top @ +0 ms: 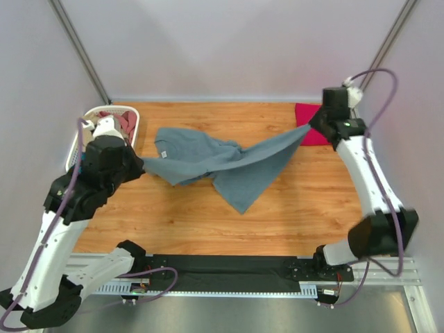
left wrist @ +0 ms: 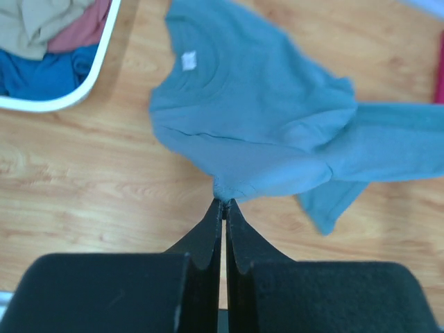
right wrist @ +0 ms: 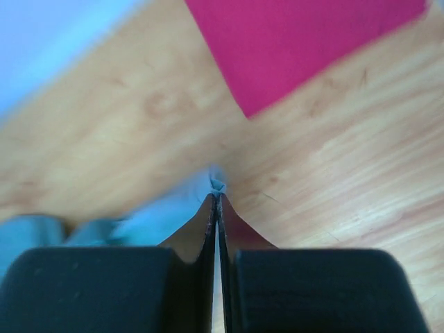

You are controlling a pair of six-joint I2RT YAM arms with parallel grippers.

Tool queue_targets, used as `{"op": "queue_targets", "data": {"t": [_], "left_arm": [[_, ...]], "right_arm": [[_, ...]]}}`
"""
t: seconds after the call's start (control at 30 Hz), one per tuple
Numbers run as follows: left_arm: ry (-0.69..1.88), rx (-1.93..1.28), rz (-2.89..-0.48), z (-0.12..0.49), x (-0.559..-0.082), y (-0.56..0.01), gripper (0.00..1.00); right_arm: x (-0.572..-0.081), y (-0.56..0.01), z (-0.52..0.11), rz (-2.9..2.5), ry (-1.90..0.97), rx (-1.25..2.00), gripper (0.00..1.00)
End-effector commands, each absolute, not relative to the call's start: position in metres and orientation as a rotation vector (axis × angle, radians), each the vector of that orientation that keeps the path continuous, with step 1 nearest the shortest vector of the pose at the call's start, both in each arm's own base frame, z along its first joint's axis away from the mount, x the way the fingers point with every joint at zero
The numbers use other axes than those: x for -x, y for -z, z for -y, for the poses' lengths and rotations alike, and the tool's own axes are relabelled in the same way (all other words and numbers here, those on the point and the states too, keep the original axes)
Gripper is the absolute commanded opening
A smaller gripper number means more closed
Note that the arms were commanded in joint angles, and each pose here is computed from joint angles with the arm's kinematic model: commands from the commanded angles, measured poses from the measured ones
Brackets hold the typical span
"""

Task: Fold and stack the t-shirts
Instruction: Flatten the tshirt out

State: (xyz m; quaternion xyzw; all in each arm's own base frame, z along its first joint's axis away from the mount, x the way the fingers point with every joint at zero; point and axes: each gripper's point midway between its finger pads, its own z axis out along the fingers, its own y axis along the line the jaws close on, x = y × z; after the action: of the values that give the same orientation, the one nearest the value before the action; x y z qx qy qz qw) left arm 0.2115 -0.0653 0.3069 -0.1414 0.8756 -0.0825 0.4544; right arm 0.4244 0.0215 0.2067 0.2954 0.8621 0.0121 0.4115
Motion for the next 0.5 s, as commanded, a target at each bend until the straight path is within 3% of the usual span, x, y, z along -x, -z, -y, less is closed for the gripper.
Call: {"op": "queue_targets", "data": {"t": [0.0,0.23,0.37,0.47], "left_arm": [[0.219,0.341,-2.071,0.055,-0.205,-0.351,0.0],[0.656,0.274,-1.927,0.081,-0.148,-0.432,0.0],[0.914,0.211,-1.871,0.1,-0.111,-0.452,0.0],[0.987,0.181,-1.892,0.112,-0.107,-0.451,0.0]], "right_arm": [[-0.36,-0.342,0.0,-1.929,-0.06,-0.689,0.0],[-0.227,-0.439,0.004,-1.706,-0.228,-0.634,0.0],[-0.163,-0.463,-0.002,-1.62,-0.344,-0.6,0.0],[-0.15,-0.465,-0.014,-1.595,-0.439,-0.565,0.0]]}}
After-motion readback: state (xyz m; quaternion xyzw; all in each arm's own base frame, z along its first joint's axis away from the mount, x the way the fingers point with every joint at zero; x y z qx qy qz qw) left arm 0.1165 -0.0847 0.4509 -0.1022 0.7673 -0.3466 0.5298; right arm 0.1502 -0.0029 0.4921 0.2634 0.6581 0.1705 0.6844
